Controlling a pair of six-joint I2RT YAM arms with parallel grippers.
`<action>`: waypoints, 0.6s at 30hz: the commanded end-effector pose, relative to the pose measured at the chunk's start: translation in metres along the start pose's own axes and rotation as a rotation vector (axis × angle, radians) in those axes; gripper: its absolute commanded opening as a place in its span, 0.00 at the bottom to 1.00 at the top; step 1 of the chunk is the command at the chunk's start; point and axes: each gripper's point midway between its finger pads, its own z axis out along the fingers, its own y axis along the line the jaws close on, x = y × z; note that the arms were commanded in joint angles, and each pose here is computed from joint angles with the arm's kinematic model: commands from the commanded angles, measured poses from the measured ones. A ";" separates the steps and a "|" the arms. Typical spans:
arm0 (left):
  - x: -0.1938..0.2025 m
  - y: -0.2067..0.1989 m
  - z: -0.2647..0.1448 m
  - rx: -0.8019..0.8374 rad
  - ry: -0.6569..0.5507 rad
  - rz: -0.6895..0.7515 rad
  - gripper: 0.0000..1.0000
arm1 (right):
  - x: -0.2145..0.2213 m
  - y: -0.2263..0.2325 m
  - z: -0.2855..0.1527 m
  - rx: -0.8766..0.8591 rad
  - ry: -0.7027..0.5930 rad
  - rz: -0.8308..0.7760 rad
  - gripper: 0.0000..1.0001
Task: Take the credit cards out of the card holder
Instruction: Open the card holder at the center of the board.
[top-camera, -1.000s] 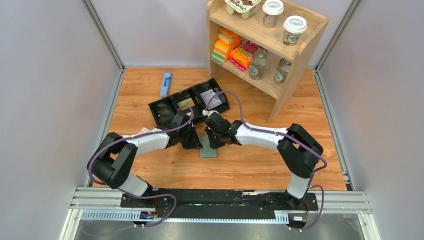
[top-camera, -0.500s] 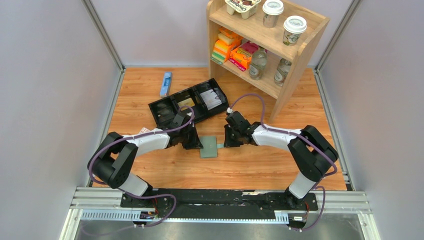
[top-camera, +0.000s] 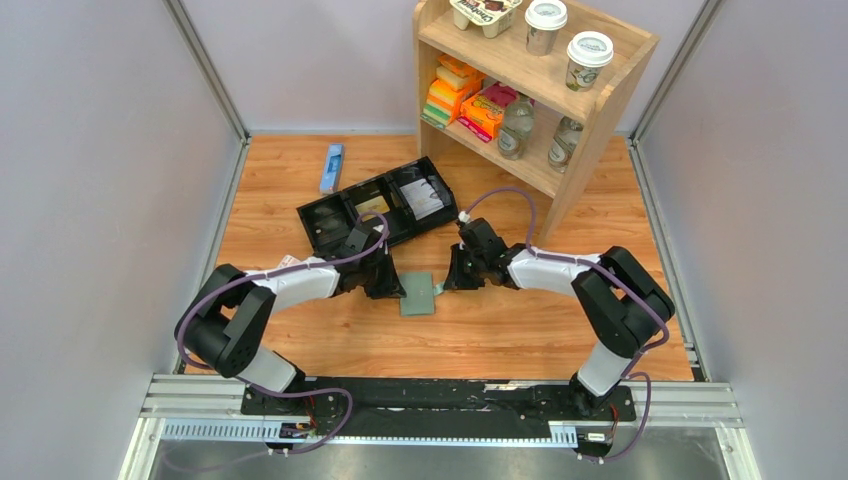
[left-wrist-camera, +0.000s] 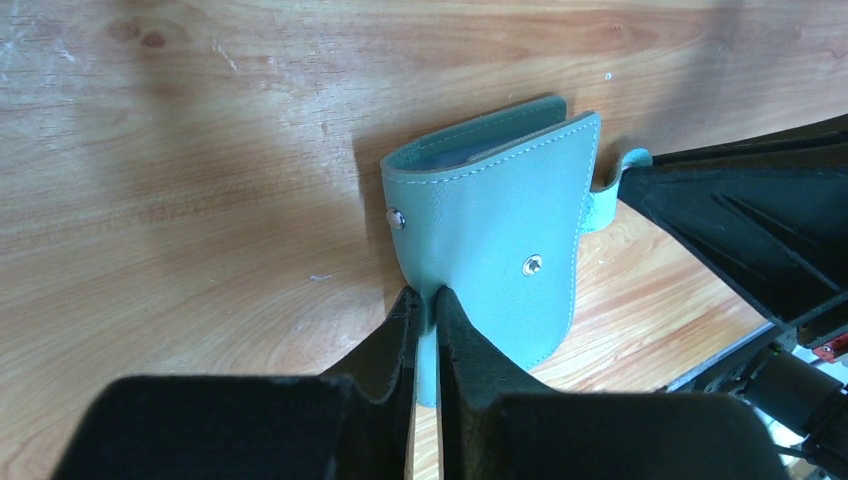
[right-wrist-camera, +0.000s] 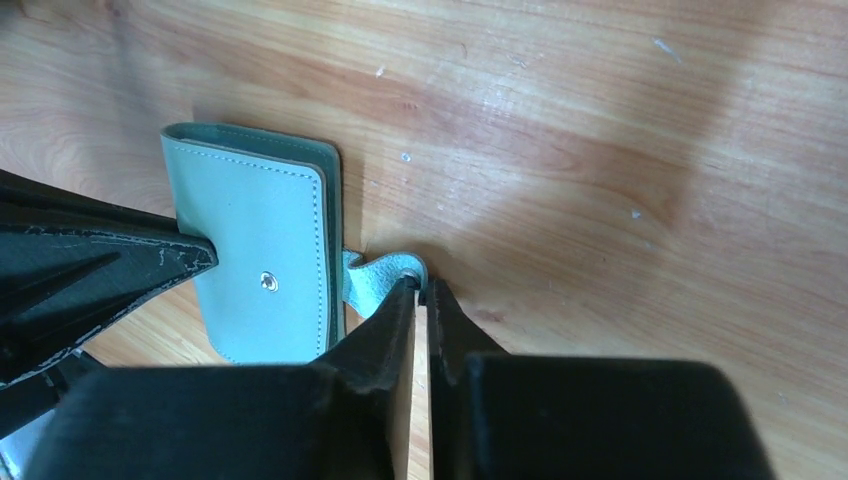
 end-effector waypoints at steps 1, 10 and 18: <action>0.004 0.005 -0.005 -0.020 -0.007 0.025 0.14 | 0.006 0.005 0.007 -0.052 0.018 0.008 0.01; -0.016 -0.021 -0.028 -0.053 -0.080 0.116 0.80 | 0.007 0.002 -0.003 -0.033 0.010 0.004 0.00; -0.039 -0.030 -0.023 -0.230 -0.101 0.198 0.97 | 0.004 0.004 -0.010 -0.044 -0.013 -0.011 0.00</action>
